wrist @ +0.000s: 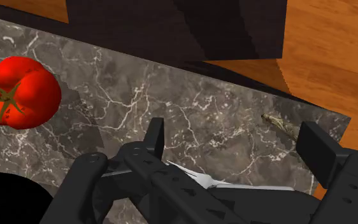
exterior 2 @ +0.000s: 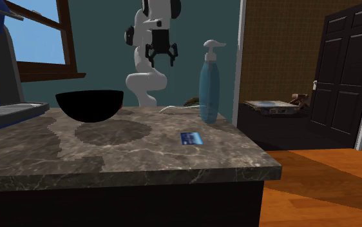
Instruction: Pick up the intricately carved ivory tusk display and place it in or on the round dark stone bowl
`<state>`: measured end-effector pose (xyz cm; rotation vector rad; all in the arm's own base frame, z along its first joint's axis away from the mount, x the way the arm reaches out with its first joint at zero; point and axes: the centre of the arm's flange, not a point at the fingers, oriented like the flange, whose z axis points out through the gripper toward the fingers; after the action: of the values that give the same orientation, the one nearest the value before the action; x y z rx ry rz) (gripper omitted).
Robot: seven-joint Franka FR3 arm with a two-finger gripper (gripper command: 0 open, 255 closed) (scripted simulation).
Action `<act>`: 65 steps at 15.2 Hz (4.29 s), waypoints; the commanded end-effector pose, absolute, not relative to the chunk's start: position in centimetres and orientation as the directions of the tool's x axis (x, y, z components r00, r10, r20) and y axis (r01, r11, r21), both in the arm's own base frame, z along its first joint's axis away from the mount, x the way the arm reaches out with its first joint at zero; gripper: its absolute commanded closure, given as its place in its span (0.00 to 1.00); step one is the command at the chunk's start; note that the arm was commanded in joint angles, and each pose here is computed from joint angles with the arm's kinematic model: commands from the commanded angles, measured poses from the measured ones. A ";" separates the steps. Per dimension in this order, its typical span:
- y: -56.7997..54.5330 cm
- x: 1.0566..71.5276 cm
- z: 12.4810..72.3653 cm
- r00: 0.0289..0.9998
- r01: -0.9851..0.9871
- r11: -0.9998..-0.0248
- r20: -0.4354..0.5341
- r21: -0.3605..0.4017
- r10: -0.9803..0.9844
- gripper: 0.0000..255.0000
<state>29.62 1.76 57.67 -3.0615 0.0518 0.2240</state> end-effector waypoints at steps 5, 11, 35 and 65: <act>4.6 31.8 54.4 0.981 0.168 -0.982 -0.086 -0.088 0.176 0.00; 9.8 34.3 49.8 0.885 0.464 -0.881 0.009 -0.092 0.465 0.00; 17.0 35.6 41.2 0.668 0.744 -0.666 0.113 -0.062 0.736 1.00; 21.5 39.6 39.4 0.713 0.671 -0.730 -0.153 -0.133 0.684 1.00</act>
<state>39.74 21.39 39.72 -2.8491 -1.1233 0.2848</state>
